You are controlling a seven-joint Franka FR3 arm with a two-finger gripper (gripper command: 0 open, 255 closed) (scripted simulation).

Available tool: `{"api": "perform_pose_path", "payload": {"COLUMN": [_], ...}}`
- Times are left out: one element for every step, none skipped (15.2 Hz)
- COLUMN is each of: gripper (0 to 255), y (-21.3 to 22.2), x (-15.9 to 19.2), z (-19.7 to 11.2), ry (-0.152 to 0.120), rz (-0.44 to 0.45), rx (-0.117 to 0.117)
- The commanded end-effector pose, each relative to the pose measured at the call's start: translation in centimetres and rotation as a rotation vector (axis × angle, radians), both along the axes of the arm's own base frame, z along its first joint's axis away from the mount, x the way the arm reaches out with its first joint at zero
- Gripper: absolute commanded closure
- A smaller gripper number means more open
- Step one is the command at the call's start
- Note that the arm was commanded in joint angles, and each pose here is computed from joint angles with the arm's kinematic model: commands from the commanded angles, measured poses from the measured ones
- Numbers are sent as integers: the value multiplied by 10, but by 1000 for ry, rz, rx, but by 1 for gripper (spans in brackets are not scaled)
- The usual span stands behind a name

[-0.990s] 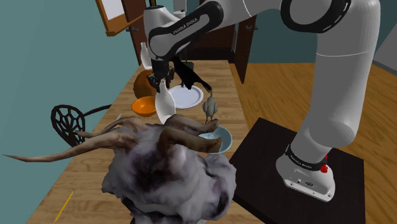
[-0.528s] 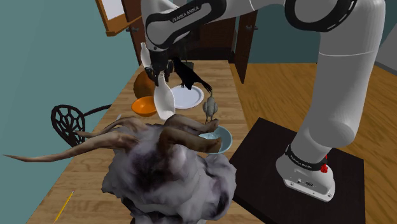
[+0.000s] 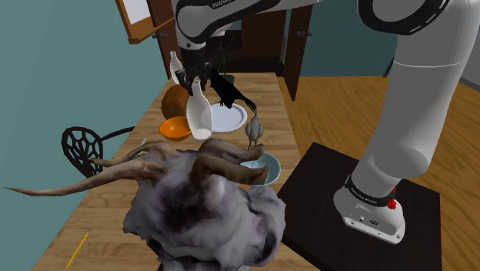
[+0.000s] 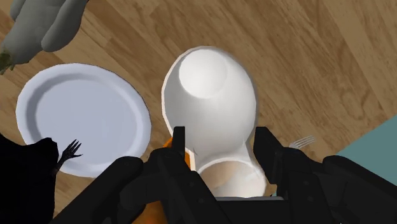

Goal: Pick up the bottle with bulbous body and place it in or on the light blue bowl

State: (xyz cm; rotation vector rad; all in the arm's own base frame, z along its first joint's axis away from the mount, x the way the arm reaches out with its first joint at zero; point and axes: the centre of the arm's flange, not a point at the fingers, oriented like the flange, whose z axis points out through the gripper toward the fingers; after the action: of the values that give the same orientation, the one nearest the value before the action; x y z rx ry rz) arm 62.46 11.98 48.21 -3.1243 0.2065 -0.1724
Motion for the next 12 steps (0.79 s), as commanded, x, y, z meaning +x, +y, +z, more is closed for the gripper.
{"api": "perform_pose_path", "payload": {"gripper": [255, 255, 255, 255, 255, 255, 255, 255, 255, 255, 255, 255], "y": [-4, -6, -8, -10, -12, -14, -15, -17, -19, -21, -23, -25], "x": [-22, -35, -47, -59, -72, -84, -96, -108, -121, -133, -145, -158], "z": [8, 12, 16, 21, 25, 29, 34, 38, 42, 47, 51, 55], "ry": [-2, -2, -2, -2, -2, -2, -2, -2, -2, -2, -2, -2], "rz": [0, 0, 0, 0, 0, 0, 0, 0, 0, 0, 0, 0], "rx": [0, 0, 0, 0, 0, 0, 0, 0, 0, 0, 0, 0]}}
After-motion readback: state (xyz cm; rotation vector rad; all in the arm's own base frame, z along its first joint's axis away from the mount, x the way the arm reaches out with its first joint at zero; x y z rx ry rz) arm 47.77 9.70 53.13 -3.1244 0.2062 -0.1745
